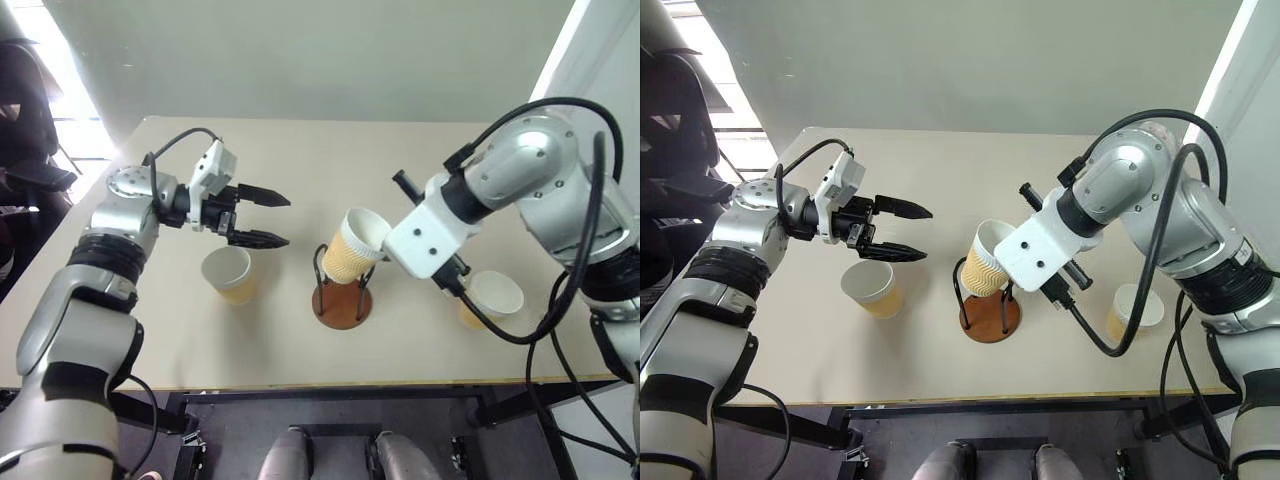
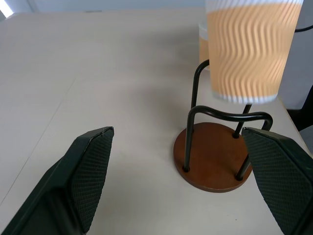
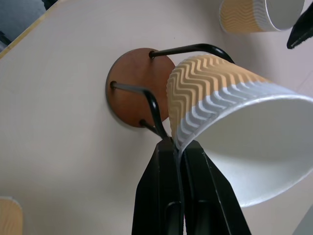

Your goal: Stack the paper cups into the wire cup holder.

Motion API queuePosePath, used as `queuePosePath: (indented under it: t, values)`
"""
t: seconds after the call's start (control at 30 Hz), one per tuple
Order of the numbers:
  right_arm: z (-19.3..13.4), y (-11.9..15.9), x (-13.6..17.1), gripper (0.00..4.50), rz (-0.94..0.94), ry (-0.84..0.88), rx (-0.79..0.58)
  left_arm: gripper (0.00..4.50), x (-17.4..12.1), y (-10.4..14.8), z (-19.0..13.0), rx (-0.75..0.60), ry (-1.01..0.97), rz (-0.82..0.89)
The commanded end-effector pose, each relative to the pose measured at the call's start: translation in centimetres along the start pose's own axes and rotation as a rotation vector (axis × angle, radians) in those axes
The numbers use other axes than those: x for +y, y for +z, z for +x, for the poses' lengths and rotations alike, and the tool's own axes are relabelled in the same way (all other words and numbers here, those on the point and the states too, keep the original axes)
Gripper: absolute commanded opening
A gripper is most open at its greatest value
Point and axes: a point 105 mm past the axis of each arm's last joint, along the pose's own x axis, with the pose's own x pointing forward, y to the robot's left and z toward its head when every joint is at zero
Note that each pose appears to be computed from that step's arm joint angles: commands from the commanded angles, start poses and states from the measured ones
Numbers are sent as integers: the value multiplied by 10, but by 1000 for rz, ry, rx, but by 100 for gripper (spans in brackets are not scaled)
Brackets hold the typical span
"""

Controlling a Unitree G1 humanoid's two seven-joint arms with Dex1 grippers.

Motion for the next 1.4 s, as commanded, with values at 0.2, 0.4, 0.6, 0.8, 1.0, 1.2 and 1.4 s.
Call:
queuePosePath:
  t: [0.2,0.4,0.6,0.8,1.0,1.2,1.4]
  values:
    - [-1,1,-8,237,-3,-52,12,450,-3,10,-6,-22,-23,28]
    - [-21,-1,-23,264,168,-165,-52,450,-1,12,-11,-13,-8,3]
    - [-61,-17,-15,264,455,-255,-144,450,-7,16,-24,41,-9,-59]
    - [-74,-25,2,264,630,-311,-227,450,-27,8,-43,223,-34,-30]
    - [-73,-33,12,264,652,-298,-204,450,-40,-25,-81,641,-82,127]
    - [-69,-33,10,264,636,-285,-206,450,-37,-41,-99,782,-95,176]
    - [-67,-32,12,264,627,-265,-203,450,-39,-52,-98,800,-123,202]
